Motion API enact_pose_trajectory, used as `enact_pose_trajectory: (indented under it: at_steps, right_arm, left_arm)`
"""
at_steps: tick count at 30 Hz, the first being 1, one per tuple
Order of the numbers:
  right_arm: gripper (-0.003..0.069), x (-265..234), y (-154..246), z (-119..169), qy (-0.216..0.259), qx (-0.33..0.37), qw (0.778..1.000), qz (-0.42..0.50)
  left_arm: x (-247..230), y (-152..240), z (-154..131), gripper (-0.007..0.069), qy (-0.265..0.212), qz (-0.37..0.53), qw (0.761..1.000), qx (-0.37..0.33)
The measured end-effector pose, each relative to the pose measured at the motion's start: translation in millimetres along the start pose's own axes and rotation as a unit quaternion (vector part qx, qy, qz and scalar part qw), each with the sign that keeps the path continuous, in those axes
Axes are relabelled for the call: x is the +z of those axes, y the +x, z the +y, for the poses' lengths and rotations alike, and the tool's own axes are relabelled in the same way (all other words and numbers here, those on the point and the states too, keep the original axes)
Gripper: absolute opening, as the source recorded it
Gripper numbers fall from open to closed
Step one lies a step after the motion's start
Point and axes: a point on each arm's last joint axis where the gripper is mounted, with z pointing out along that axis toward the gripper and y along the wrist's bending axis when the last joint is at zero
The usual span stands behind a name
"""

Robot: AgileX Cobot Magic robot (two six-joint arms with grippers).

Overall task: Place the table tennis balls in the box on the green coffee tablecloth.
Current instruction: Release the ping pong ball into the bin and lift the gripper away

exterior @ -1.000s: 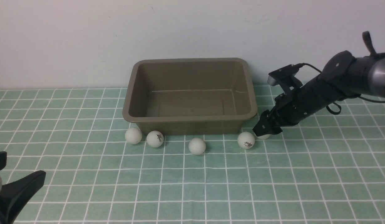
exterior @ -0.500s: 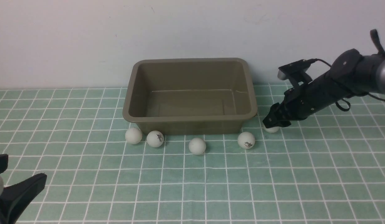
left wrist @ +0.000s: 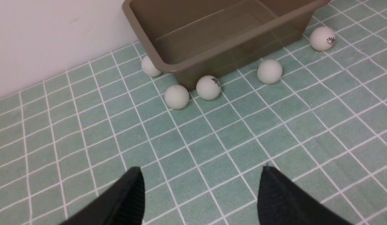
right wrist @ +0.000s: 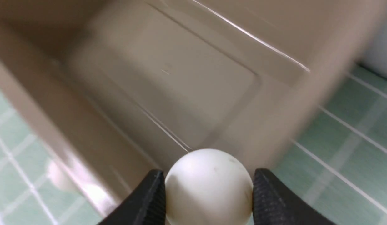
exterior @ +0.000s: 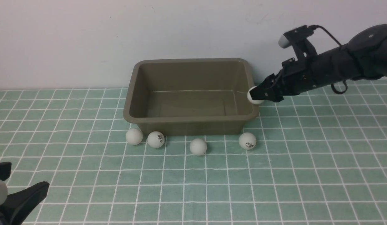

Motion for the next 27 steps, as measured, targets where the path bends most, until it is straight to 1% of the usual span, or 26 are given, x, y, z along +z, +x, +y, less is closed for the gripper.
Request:
enact_pose_trajectory:
  at_steps: [3, 5, 9, 16, 17, 18, 22, 24, 27]
  right_arm:
    - [0.0325, 7.9, -5.2, 14.2, -0.014, -0.015, 1.0, -0.004]
    - [0.0325, 11.0, -6.8, 19.0, -0.014, -0.023, 1.0, -0.004]
    - [0.0325, 14.0, -8.3, 22.5, -0.007, -0.032, 0.999, -0.003]
    - [0.0331, 14.3, -9.9, 19.1, 0.015, -0.034, 0.999, -0.01]
    - [0.0356, 14.3, -10.1, 18.7, 0.017, -0.033, 0.999, -0.011]
    - [0.0361, 14.3, -10.1, 18.7, 0.017, -0.034, 0.999, -0.011]
    - [0.0457, 14.2, -11.0, 17.5, 0.024, -0.03, 0.999, -0.016]
    - [0.0482, 13.2, -12.3, 15.9, 0.032, -0.028, 0.999, -0.021]
    - [0.0489, 0.4, -18.7, 12.0, 0.052, -0.031, 0.998, -0.036]
  left_arm:
    - [0.0, 0.3, -0.2, 0.0438, 0.001, 0.002, 1.0, 0.0]
    - [0.0, 0.3, -0.2, 0.0438, 0.001, 0.002, 1.0, 0.0]
    - [0.0, 0.5, -0.3, 0.0438, 0.002, 0.003, 1.0, 0.0]
    - [0.0, 1.3, -0.8, 0.0438, 0.004, 0.007, 1.0, 0.0]
    - [0.0, 1.5, -0.9, 0.0438, 0.005, 0.008, 1.0, 0.0]
    - [0.0, 1.5, -0.9, 0.0438, 0.005, 0.008, 1.0, 0.0]
    - [0.0, 1.9, -1.1, 0.0438, 0.006, 0.01, 1.0, 0.0]
    - [0.0, 2.1, -1.2, 0.0438, 0.007, 0.012, 1.0, 0.0]
    - [0.0, 2.1, -1.2, 0.0438, 0.007, 0.012, 1.0, 0.0]
